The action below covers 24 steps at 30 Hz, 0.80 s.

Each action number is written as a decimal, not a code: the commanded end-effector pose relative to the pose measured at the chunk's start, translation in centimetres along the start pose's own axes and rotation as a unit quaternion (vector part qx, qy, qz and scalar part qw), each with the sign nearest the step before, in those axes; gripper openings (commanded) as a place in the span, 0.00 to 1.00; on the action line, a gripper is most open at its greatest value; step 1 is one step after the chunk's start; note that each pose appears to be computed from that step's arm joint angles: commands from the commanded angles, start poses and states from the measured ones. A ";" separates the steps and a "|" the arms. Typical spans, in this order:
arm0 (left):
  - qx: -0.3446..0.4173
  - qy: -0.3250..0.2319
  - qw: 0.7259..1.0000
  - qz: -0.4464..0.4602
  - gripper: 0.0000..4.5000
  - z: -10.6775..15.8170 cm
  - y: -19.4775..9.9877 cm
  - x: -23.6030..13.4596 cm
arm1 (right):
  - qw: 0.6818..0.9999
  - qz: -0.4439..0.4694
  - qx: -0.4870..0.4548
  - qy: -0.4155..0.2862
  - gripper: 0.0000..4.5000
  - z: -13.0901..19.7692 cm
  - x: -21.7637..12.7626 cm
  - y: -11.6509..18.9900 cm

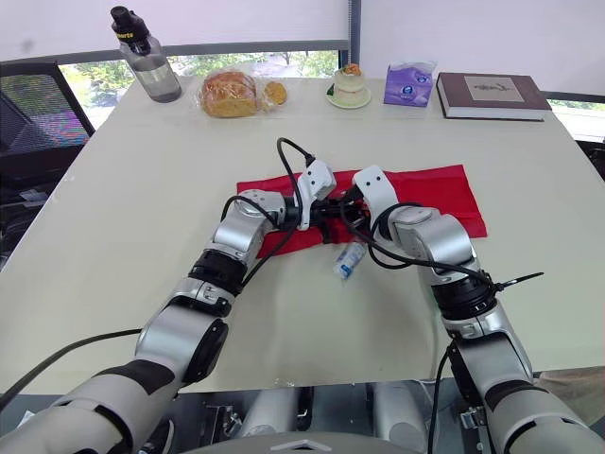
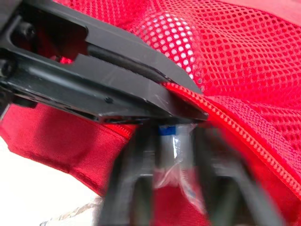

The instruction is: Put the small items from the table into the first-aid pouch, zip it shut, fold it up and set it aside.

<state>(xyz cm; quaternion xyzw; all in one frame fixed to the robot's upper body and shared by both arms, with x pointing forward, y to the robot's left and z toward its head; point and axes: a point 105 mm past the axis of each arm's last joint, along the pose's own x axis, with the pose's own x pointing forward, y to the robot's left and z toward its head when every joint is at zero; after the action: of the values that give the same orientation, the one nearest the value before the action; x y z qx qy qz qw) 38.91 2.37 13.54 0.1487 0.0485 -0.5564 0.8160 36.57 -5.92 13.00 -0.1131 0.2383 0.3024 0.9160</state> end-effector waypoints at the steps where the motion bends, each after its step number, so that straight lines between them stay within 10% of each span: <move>1: 0.012 -0.011 1.000 -0.008 0.00 0.8 -0.2 0.3 | 0.998 0.009 -0.026 -0.051 0.46 2.2 -2.4 -0.5; 11: 0.011 -0.004 1.000 -0.001 0.00 0.6 0.4 -0.2 | 0.995 0.046 -0.070 -0.045 0.46 0.7 -6.8 -1.8; 15: 0.011 -0.003 1.000 -0.006 0.00 0.5 0.1 0.0 | 0.994 0.053 -0.092 -0.016 0.03 -1.3 -6.2 -1.6; 24: 0.011 0.000 1.000 -0.014 0.00 0.4 -0.2 0.0 | 0.994 0.057 -0.093 -0.030 0.01 -1.6 -3.0 -1.1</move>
<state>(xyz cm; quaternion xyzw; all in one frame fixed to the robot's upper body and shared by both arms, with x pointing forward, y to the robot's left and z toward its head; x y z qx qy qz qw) 39.01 2.95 12.83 0.1490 0.0642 -0.5547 0.8161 33.81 -9.59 11.71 -0.1692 0.2265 0.3737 0.8834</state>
